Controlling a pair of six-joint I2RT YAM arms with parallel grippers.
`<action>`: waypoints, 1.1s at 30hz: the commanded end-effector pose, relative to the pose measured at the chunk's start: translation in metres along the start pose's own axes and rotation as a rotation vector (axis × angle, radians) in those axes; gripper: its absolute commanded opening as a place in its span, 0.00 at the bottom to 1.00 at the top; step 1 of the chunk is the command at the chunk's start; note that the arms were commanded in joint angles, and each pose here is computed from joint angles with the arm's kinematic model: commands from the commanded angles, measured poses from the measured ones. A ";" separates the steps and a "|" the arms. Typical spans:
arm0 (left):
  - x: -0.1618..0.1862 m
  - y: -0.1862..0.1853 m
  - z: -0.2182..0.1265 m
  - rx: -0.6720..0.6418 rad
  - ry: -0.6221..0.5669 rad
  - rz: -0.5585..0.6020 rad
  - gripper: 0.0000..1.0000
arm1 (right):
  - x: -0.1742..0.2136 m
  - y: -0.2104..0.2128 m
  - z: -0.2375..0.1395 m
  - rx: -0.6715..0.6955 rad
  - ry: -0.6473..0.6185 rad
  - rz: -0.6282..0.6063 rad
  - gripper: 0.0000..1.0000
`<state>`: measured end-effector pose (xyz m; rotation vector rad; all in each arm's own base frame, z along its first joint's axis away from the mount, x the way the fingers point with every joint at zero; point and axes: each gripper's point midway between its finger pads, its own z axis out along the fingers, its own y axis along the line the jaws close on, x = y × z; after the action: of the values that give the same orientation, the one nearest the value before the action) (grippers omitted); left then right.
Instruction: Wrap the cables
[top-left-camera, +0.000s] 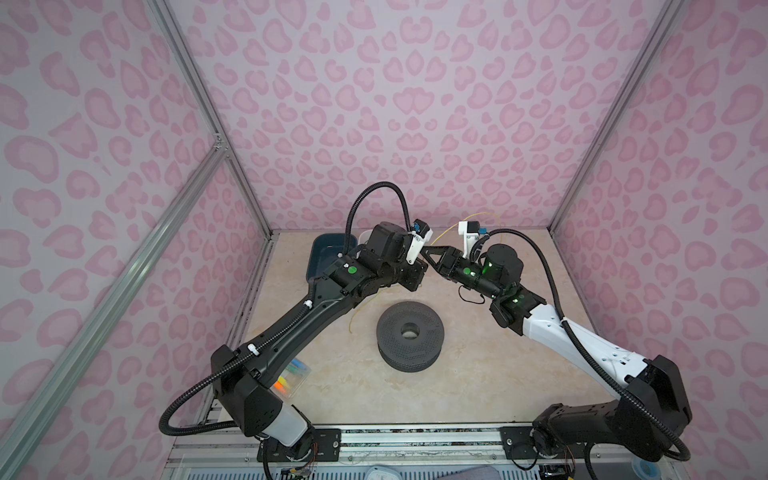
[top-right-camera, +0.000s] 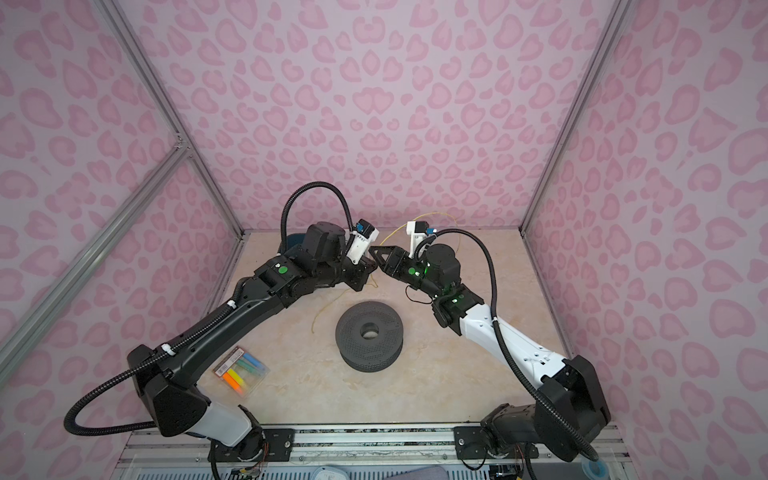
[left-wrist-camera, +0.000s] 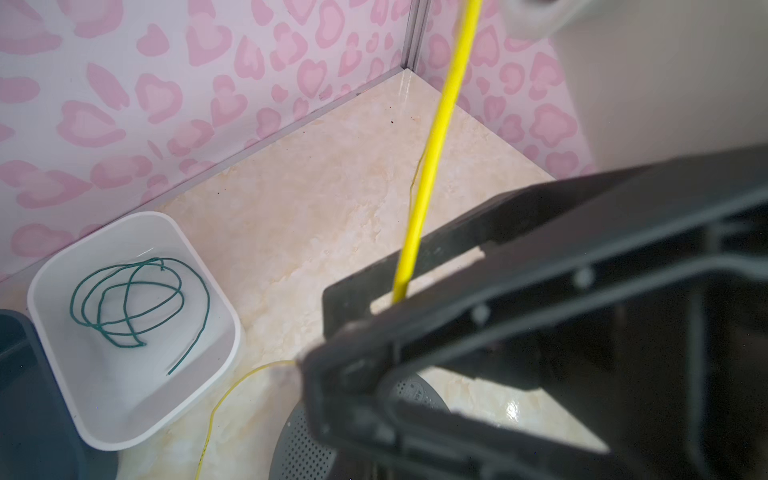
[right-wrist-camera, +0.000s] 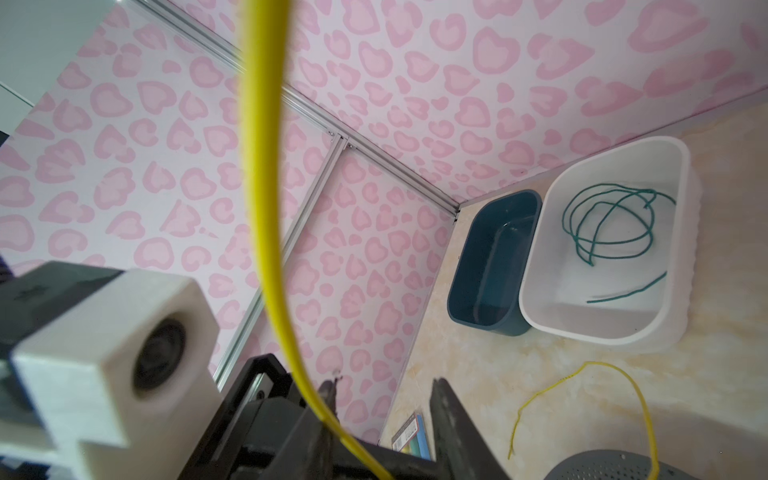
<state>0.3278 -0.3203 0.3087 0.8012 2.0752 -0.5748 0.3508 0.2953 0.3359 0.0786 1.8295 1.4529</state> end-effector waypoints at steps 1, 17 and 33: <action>-0.004 -0.007 -0.004 0.034 -0.019 0.015 0.04 | -0.001 -0.001 0.005 -0.010 -0.003 -0.007 0.34; 0.017 0.013 -0.052 -0.099 -0.275 0.057 0.73 | -0.031 0.019 -0.016 -0.064 -0.108 -0.008 0.00; 0.070 0.028 -0.051 -0.172 -0.237 0.104 0.81 | -0.031 0.074 -0.033 -0.217 -0.032 0.037 0.00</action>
<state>0.2927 -0.2315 0.2643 0.6488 1.9027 -0.3342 0.3317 0.2761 0.4053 0.0579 1.6637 1.5880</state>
